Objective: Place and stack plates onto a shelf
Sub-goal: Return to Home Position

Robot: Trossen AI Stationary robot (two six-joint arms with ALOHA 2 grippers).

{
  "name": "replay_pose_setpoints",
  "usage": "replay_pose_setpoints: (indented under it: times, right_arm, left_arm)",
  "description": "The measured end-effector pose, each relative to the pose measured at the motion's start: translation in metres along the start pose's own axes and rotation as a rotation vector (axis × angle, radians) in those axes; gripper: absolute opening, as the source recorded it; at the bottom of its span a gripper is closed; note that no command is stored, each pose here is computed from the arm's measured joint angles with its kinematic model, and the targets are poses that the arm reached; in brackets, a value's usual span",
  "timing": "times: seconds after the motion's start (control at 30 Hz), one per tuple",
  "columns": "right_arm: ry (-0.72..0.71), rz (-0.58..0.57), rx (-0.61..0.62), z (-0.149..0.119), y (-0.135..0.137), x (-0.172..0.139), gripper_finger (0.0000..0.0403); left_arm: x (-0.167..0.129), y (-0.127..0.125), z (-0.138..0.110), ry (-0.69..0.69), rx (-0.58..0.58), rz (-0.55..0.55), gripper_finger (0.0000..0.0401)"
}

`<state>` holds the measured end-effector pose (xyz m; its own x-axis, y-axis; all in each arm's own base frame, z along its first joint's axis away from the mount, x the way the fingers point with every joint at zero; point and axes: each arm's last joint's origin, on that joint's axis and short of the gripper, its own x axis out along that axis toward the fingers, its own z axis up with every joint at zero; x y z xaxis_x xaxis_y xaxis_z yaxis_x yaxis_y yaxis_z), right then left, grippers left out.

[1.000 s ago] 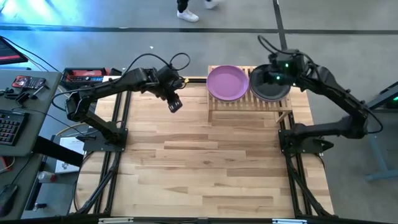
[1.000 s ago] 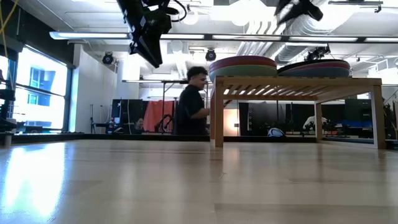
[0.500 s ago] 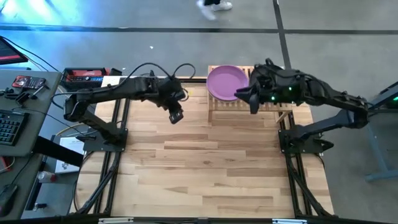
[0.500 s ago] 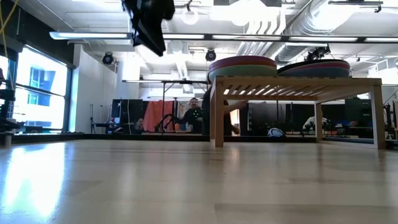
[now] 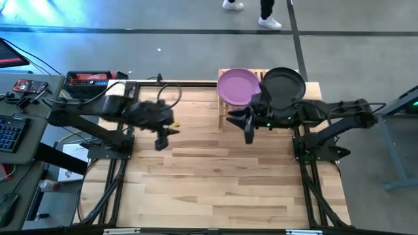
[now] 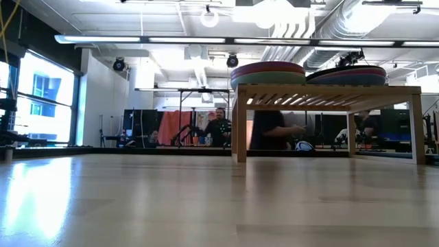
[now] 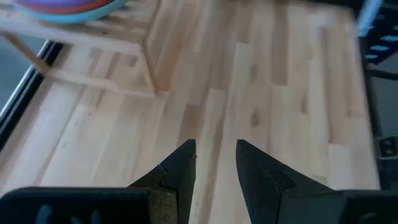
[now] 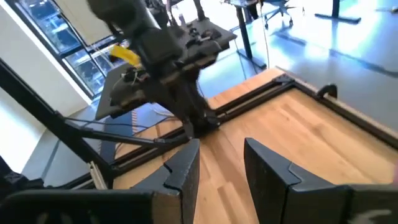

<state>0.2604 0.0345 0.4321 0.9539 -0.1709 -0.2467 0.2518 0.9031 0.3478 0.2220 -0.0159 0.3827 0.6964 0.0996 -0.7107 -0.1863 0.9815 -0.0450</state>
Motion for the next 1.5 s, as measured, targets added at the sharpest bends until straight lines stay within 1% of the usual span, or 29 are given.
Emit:
replay_pose_setpoints:
  times: [0.1, 0.23, 0.4, 0.5, 0.7, 0.77, 0.97, 1.07, 1.2, 1.37, 1.5]
  right_arm:
    - [0.021, -0.002, 0.029, -0.006, 0.004, 0.008, 0.0108]
    - [0.033, 0.009, 0.092, -0.011, 0.009, 0.016, 0.0108]
    - [0.049, 0.007, 0.09, -0.015, 0.011, 0.022, 0.0108]
    - [0.057, 0.016, 0.093, -0.017, 0.012, 0.024, 0.0108]
    - [0.07, 0.027, 0.065, -0.018, 0.012, 0.026, 0.0108]
    - [0.071, 0.025, 0.054, -0.018, 0.012, 0.026, 0.0108]
    - [0.057, 0.001, 0.052, -0.018, 0.011, 0.026, 0.0108]
    - [0.058, 0.001, 0.052, -0.018, 0.011, 0.026, 0.0108]
    - [0.061, -0.005, 0.057, -0.018, 0.011, 0.026, 0.0108]
    - [0.041, -0.041, 0.053, -0.018, 0.01, 0.026, 0.0108]
    - [0.039, -0.044, 0.033, -0.017, 0.01, 0.026, 0.0108]
  left_arm:
    - [-0.012, -0.009, -0.023, -0.041, 0.007, -0.033, 0.0101]
    - [-0.018, -0.01, -0.062, -0.08, 0.018, -0.083, 0.0101]
    - [-0.018, -0.005, -0.107, -0.156, 0.05, -0.165, 0.0101]
    - [-0.017, 0.001, -0.128, -0.233, 0.042, -0.21, 0.0101]
    - [-0.006, 0.012, -0.166, -0.35, 0.079, -0.252, 0.0101]
    - [-0.003, 0.015, -0.174, -0.407, 0.075, -0.268, 0.0101]
    - [0.013, 0.022, -0.203, -0.46, 0.056, -0.285, 0.0101]
    - [0.019, 0.025, -0.213, -0.479, 0.049, -0.292, 0.0101]
    - [0.025, 0.026, -0.221, -0.525, 0.027, -0.309, 0.0101]
    - [0.035, 0.026, -0.231, -0.519, 0.025, -0.311, 0.0101]
    - [0.046, 0.025, -0.239, -0.514, 0.029, -0.318, 0.0101]
